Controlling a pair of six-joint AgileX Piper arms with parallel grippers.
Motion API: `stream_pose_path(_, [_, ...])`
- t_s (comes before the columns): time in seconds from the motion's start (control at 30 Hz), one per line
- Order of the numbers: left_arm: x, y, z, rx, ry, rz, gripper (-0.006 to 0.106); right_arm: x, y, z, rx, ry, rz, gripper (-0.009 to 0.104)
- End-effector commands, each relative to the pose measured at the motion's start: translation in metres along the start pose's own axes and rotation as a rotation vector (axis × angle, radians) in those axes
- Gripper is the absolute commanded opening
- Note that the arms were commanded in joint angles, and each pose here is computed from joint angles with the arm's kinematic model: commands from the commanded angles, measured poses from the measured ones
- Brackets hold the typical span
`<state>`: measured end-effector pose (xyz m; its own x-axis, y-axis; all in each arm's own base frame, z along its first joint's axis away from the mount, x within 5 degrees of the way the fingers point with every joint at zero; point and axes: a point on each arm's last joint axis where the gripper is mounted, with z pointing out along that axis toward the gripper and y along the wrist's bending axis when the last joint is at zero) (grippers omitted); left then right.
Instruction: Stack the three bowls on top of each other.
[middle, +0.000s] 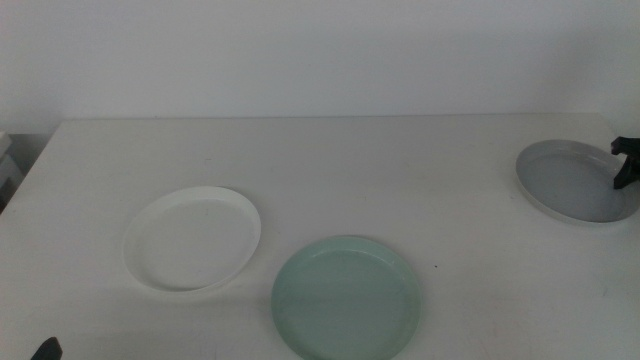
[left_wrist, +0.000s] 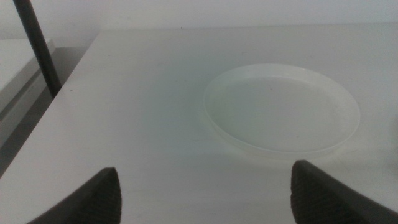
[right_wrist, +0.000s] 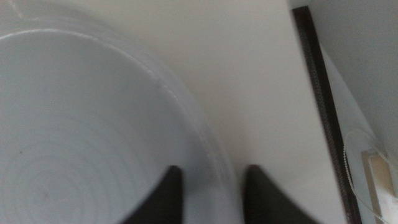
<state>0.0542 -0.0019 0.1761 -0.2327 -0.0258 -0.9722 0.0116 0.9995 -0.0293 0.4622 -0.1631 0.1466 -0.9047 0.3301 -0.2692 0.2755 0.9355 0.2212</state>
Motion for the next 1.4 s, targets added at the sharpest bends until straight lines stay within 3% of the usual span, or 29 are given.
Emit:
stream_pose_path(0.0, [-0.009, 0.0, -0.002, -0.001, -0.096, -0.017, 0.105, -0.014, 0.012, -0.033, 0.005, -0.109, -0.05, 0.005])
stream_pose_path(0.03, [-0.009, 0.0, -0.002, -0.001, -0.096, -0.017, 0.105, -0.014, 0.015, -0.036, 0.001, -0.115, -0.052, -0.001])
stream_pose_path(0.3, [-0.009, 0.0, -0.002, -0.001, -0.096, -0.017, 0.105, 0.003, 0.063, -0.099, -0.127, -0.216, -0.097, -0.001])
stream_pose_path(0.63, [-0.009, 0.0, -0.002, -0.001, -0.096, -0.017, 0.105, 0.109, 0.15, -0.15, -0.218, -0.239, -0.236, -0.001])
stream_pose_path(1.07, [-0.009, 0.0, -0.002, -0.001, -0.096, -0.017, 0.105, 0.22, 0.237, -0.101, -0.305, -0.085, -0.386, -0.001])
stream_pose_path(1.37, [-0.009, 0.0, -0.002, -0.001, -0.096, -0.017, 0.105, 0.249, 0.272, -0.065, -0.322, -0.072, -0.446, -0.001])
